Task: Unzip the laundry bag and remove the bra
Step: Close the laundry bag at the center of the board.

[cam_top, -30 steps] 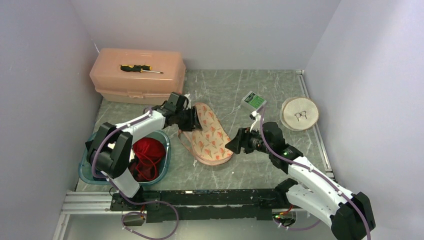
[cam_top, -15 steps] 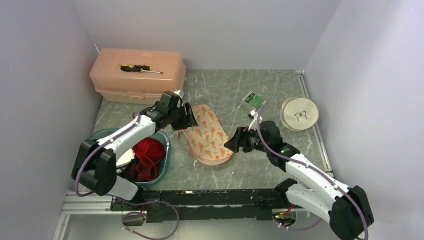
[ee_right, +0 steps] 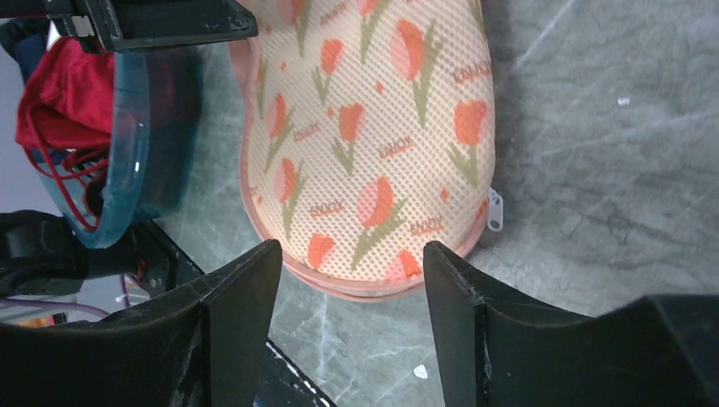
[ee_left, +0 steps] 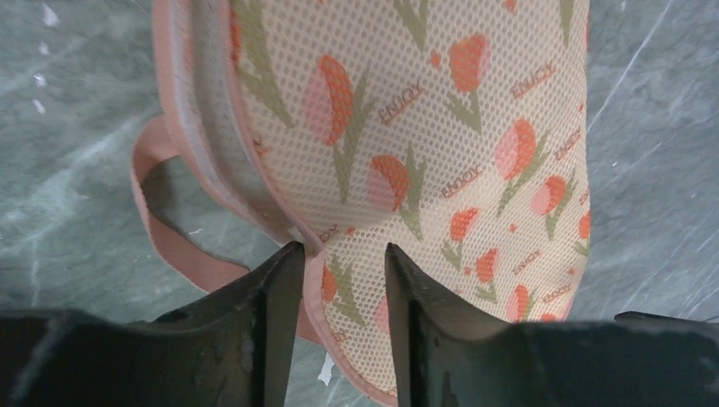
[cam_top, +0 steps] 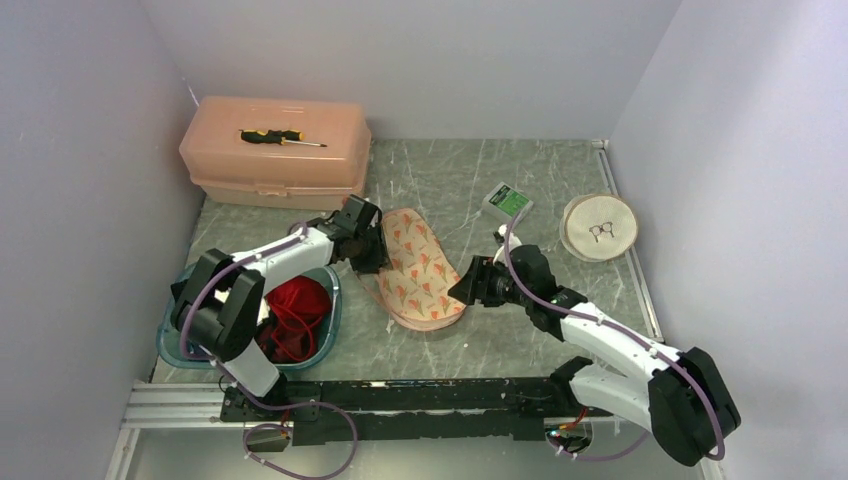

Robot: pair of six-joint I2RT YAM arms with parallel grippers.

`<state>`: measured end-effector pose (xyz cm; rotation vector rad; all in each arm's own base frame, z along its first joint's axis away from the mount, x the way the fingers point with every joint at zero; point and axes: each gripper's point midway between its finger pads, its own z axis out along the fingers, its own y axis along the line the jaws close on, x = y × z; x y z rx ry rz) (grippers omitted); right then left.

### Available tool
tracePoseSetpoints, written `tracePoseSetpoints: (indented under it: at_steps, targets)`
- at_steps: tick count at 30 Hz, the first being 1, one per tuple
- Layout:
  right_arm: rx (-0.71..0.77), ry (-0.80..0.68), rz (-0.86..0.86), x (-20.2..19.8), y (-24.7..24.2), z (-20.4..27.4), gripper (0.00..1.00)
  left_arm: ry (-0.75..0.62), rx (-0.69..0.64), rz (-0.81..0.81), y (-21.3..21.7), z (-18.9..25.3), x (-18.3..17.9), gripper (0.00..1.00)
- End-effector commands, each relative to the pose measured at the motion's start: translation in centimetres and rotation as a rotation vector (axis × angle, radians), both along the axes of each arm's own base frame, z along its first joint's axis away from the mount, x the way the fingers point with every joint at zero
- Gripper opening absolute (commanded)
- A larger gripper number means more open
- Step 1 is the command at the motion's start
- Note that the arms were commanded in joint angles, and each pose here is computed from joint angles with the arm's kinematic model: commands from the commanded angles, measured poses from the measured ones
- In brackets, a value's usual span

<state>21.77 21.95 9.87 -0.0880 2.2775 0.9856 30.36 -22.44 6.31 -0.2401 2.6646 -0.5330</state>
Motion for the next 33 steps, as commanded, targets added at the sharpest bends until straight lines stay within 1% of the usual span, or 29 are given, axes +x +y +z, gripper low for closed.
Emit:
tracePoseSetpoints:
  at_steps: [1,6,11,14,18,24,27,29,33]
  targets:
    - [0.033,-0.025,-0.043,0.4,0.1,0.8,0.66,-0.023,-0.019,-0.001,-1.2,-0.7,-0.4,0.41]
    - [0.023,0.029,-0.136,-0.2,-1.2,0.5,0.72,-0.029,-0.045,-0.009,-1.8,-1.3,-1.3,0.34]
    - [0.107,0.155,-0.217,-1.3,-1.3,-1.1,0.8,-0.036,-0.07,-0.032,-2.6,-1.2,-2.0,0.32]
    - [0.148,0.211,-0.261,-1.4,-1.1,-2.2,0.86,-0.04,-0.089,-0.047,-3.1,-1.2,-2.6,0.32]
    - [0.191,0.274,-0.275,-1.2,-0.3,-2.9,0.87,-0.054,-0.098,-0.064,-3.4,-0.9,-3.3,0.32]
    - [0.246,0.347,-0.306,-0.9,0.5,-3.8,0.84,-0.068,-0.115,-0.077,-3.5,-0.6,-3.8,0.32]
    - [0.263,0.387,-0.331,-0.9,0.8,-4.3,0.81,-0.069,-0.122,-0.081,-3.6,-0.6,-4.0,0.32]
    - [0.276,0.41,-0.346,-0.8,0.9,-4.7,0.76,-0.069,-0.129,-0.085,-3.7,-0.6,-4.2,0.32]
    - [0.275,0.429,-0.379,-0.4,1.0,-5.3,0.6,-0.071,-0.131,-0.095,-3.8,-0.6,-4.5,0.32]
